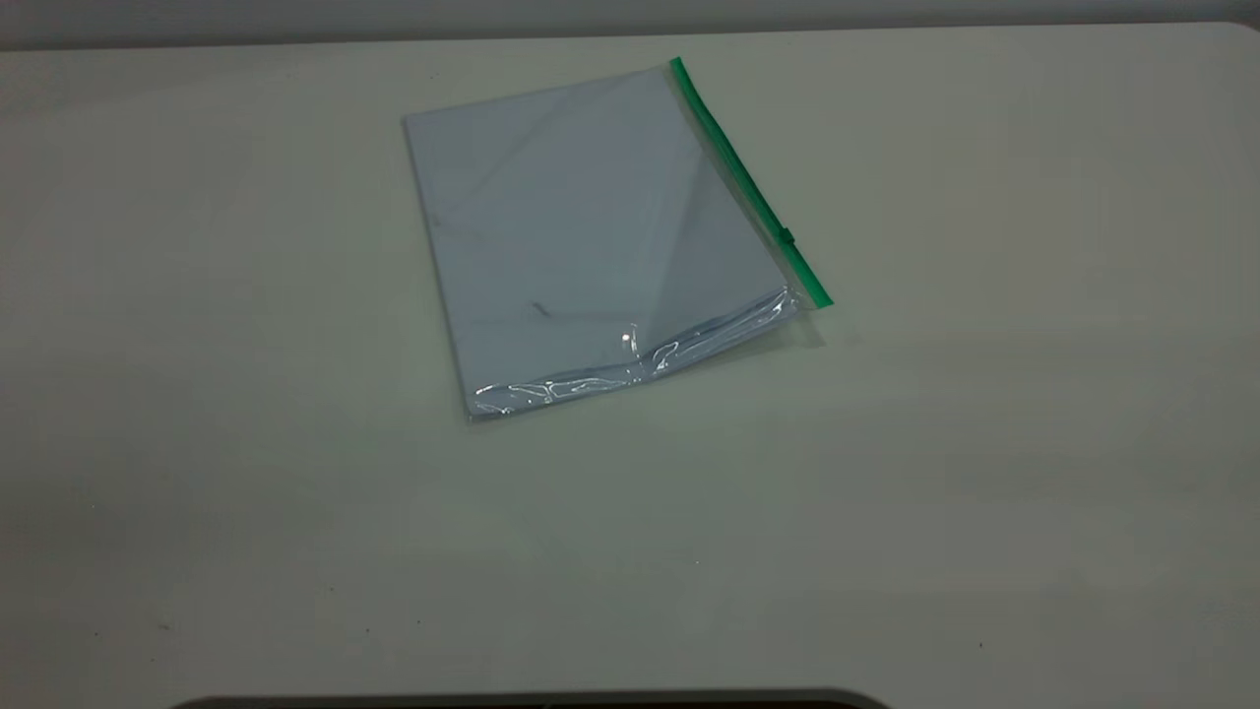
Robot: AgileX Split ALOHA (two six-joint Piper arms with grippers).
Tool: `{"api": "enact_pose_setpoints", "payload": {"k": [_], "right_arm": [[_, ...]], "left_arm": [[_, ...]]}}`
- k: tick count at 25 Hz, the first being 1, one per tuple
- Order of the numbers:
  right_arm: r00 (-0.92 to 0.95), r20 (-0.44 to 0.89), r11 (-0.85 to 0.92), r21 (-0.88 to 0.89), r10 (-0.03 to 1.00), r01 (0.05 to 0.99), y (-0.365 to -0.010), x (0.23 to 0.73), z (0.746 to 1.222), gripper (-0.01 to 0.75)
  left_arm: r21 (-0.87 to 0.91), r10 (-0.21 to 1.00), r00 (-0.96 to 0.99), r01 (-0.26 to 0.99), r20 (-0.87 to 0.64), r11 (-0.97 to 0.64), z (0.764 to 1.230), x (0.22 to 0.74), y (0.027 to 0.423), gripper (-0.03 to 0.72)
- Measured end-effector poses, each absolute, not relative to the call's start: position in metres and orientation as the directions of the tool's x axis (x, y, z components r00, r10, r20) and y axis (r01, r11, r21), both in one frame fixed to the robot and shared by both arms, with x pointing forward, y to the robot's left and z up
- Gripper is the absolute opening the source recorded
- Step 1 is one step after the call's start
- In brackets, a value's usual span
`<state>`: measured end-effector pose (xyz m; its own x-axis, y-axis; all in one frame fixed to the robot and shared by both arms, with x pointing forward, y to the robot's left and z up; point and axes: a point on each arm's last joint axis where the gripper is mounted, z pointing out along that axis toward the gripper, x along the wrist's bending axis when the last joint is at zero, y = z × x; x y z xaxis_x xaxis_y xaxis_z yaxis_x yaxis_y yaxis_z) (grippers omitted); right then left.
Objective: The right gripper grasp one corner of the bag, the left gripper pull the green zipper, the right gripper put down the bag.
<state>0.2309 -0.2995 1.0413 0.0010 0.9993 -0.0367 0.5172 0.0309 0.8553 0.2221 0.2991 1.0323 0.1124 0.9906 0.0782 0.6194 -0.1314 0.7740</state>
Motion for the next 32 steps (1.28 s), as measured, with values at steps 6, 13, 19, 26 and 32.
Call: {"api": "enact_pose_setpoints", "payload": {"k": [6,13,19,26,32], "right_arm": [[-0.019,-0.014,0.022,0.858,1.0,0.513,-0.297,0.231,1.042,0.359],[-0.127,0.084,-0.014,0.882,0.988,0.472,-0.285,0.289,1.061,0.357],[-0.162,0.156,-0.027,0.795,0.974,0.606,-0.279,0.363,1.041,0.425],[-0.186,0.311,-0.06,0.639,0.932,0.767,-0.268,0.433,0.988,0.532],[-0.163,0.429,-0.11,0.543,0.888,0.832,-0.261,0.484,0.936,0.528]], "left_arm": [[0.762,0.991,0.111,0.635,0.073,-0.127,1.033,0.225,0.299,0.478],[0.682,0.993,0.106,0.722,0.051,-0.112,1.061,0.292,0.298,0.478],[0.659,0.994,0.108,0.745,0.03,-0.101,1.08,0.374,0.296,0.478],[0.616,0.984,0.176,0.778,-0.028,-0.122,1.067,0.44,0.287,0.478],[0.604,0.963,0.248,0.786,-0.11,-0.133,1.054,0.468,0.277,0.478]]}}
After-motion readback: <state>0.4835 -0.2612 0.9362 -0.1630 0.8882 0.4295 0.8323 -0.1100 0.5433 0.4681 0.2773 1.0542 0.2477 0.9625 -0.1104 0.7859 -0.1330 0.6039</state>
